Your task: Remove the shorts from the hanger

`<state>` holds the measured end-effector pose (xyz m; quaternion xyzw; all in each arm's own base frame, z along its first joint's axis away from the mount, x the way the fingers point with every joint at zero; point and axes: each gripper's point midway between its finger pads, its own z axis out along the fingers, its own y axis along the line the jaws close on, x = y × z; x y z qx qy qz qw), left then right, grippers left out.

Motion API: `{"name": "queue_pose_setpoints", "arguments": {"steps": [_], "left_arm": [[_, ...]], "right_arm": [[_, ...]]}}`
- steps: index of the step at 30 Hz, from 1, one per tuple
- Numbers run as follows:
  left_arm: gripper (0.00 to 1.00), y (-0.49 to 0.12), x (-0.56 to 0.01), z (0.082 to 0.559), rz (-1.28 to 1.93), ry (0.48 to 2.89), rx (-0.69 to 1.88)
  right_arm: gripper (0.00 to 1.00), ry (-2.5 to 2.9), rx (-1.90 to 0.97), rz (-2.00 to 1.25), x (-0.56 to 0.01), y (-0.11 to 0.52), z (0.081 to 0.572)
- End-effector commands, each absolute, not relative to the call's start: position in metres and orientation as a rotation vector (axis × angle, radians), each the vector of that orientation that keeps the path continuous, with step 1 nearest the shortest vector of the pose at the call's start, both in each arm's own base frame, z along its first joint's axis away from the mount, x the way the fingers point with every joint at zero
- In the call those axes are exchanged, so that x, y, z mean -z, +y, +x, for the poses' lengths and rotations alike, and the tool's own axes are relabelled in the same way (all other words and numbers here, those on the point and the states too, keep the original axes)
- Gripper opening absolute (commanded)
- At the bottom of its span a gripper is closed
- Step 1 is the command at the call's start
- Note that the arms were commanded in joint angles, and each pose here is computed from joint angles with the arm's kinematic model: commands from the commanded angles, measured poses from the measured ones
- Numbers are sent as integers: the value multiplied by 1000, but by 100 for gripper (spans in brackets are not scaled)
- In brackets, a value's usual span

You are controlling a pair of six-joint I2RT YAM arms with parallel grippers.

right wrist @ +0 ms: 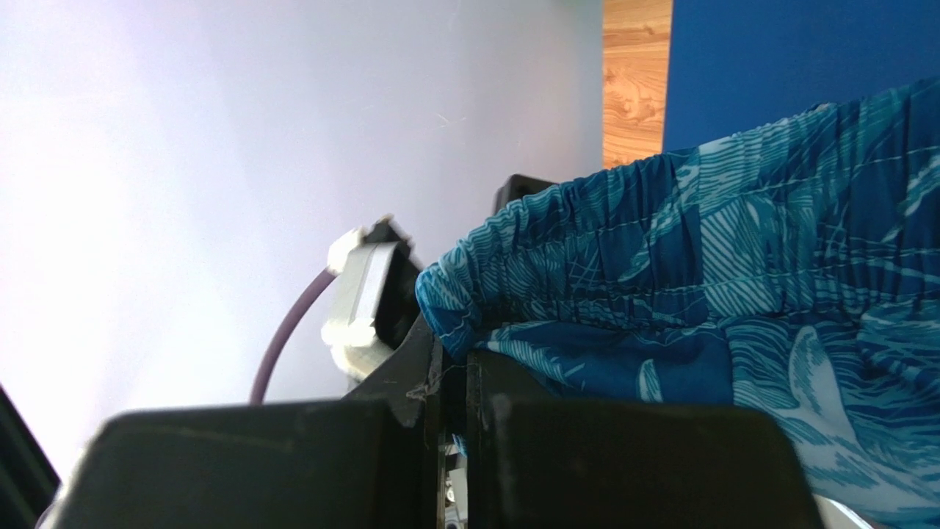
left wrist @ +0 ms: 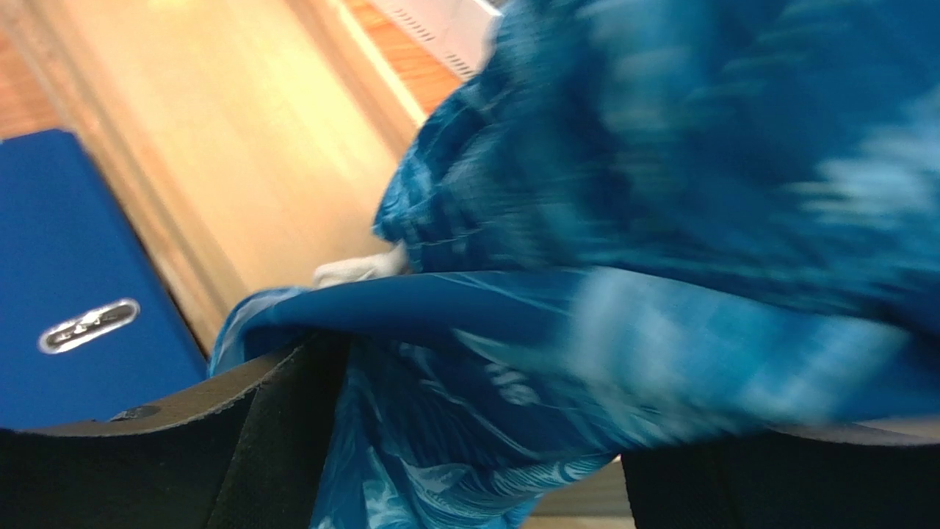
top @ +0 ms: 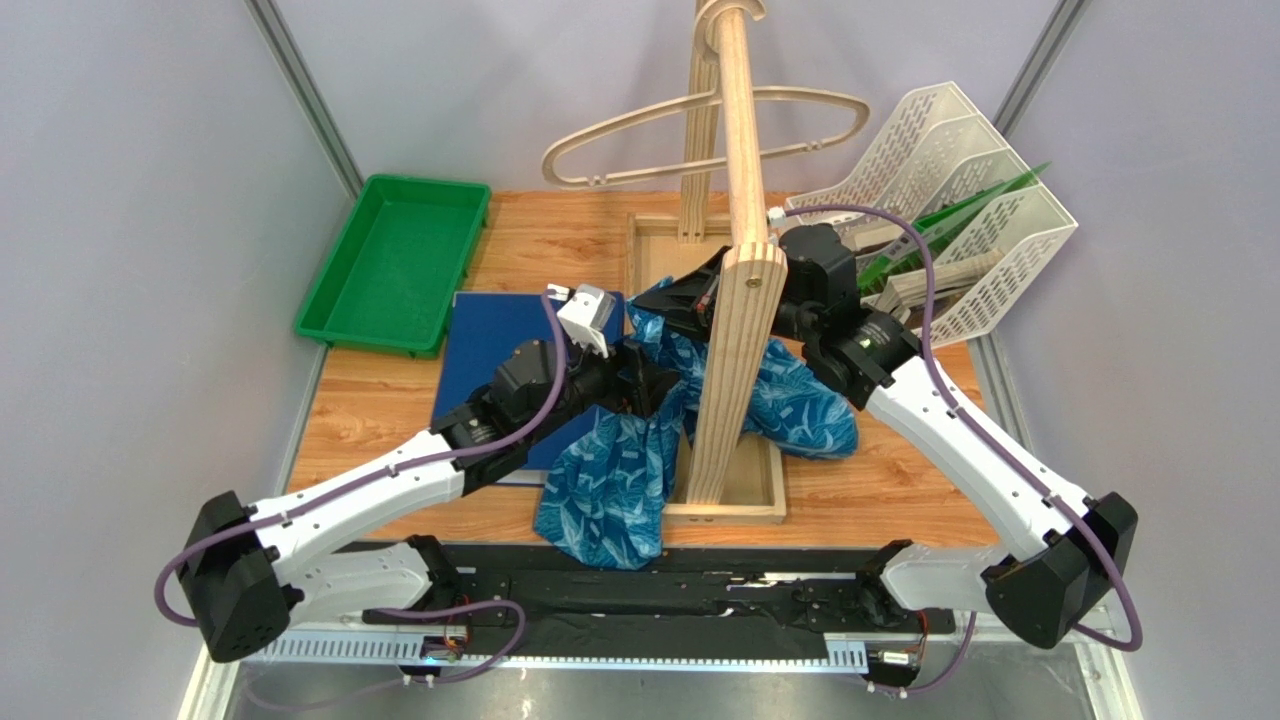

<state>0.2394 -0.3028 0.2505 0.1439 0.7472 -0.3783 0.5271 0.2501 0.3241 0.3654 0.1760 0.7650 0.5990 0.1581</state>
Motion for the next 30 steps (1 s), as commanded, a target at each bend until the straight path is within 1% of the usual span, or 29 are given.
{"name": "queue_pose_setpoints", "arguments": {"steps": [1,3,4,5,6,7,8,9,10,11,12,14,15,16,17,20,22,23,25,27,29,30], "left_arm": [[59,-298,-266,261,230,1770,821],[28,-293,-265,262,199,1789,804],[20,-290,-272,259,198,1776,816],[17,-290,-275,255,209,1767,833],[7,-288,-282,251,215,1750,852],[3,-282,-291,245,211,1738,861],[0,-277,-301,243,197,1726,868],[0,-267,-296,240,186,1761,835],[0,-255,-314,238,158,1729,839],[0,-247,-319,237,136,1729,838],[0,-239,-324,236,122,1729,834],[0,-216,-336,233,91,1741,819],[0,-210,-332,230,98,1774,808],[0,-202,-345,228,85,1755,817],[0,-193,-349,231,57,1754,807],[0,-201,-361,221,136,1743,899],[0,-224,-369,216,223,1723,1009],[0,-239,-375,210,272,1713,1104],[0,-266,-368,216,324,1755,1205],[0,-298,-366,212,369,1767,1365],[0,-317,-368,209,391,1761,1422],[0,-329,-359,213,398,1786,1416]], "right_arm": [[0,2049,-1825,474,-404,316,240],[0,2052,-1798,468,-398,313,240],[1,2061,-1783,470,-394,311,239],[7,2073,-1764,471,-386,309,239],[13,2080,-1748,442,-382,307,238],[19,2082,-1730,440,-378,303,239],[32,2083,-1712,420,-375,300,240],[39,2075,-1680,375,-372,295,238],[46,2091,-1641,385,-365,288,239],[61,2097,-1610,388,-361,283,240],[67,2080,-1583,390,-362,275,238],[75,2078,-1502,416,-351,258,243],[79,2063,-1493,411,-354,252,238],[79,2061,-1457,438,-346,242,242],[83,2057,-1439,447,-344,236,243],[85,2051,-1370,470,-336,215,241],[85,2054,-1333,476,-329,205,240],[84,2057,-1328,475,-326,204,239],[84,2065,-1329,469,-323,203,236],[83,2093,-1325,466,-314,203,233],[83,2107,-1315,457,-308,202,229],[83,2119,-1304,464,-303,200,228]]}}
